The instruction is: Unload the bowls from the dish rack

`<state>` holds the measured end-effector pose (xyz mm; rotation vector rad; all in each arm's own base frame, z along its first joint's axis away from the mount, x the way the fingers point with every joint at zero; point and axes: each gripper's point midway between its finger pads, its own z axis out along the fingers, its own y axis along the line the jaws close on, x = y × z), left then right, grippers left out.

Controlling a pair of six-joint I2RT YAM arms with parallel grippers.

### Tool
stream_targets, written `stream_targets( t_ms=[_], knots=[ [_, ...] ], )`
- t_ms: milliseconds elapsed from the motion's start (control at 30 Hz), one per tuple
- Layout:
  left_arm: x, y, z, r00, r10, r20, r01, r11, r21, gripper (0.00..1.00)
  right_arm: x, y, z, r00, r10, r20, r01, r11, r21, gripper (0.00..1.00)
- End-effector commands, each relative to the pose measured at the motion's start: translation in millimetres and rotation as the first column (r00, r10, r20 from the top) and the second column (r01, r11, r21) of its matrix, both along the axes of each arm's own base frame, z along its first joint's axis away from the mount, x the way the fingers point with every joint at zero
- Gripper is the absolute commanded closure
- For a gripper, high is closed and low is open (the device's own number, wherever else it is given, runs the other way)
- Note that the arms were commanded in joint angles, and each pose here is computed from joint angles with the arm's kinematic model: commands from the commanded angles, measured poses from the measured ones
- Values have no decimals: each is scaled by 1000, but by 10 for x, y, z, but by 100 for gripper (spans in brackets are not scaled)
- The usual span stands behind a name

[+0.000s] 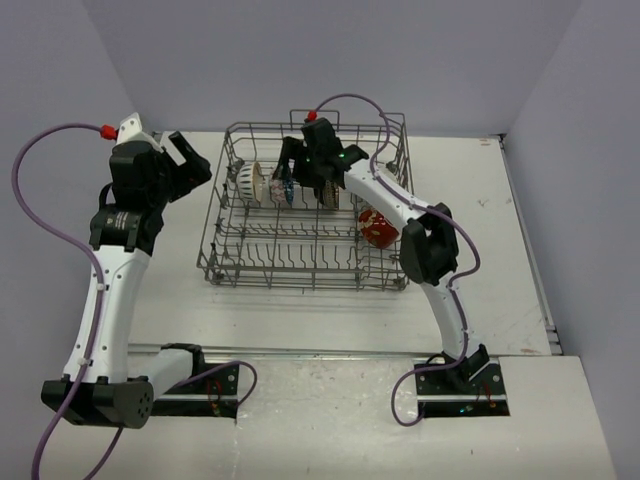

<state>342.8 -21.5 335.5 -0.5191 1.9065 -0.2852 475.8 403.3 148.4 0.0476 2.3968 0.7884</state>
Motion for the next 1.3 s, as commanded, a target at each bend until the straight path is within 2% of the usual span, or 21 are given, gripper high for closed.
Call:
stream_targets(
  t_ms=[0,233,333,467,767,1267],
  knots=[
    [23,11,-32,1000,15,10,-15,1000,-1,6,-63,-69,617,995,-2,96,-1,1000,29,15],
    [-14,24,-141,1000,17,-9,-17,1000,7,7,-73,33,626,998,-9,59,3,996,94,11],
    [-37,47,-124,1000,24,-6,-24,1000,18,7,-60,84,594,999,-32,38,27,993,119,14],
    [-66,119,-125,998,60,-12,-59,998,36,7,-51,213,685,995,-62,79,50,989,141,16],
    [-178,392,-478,966,220,-138,-207,973,102,8,67,316,651,993,-91,79,77,985,157,24],
    [-98,295,-975,955,184,-234,-170,982,81,9,104,354,341,995,-94,46,87,986,139,27]
  ],
)
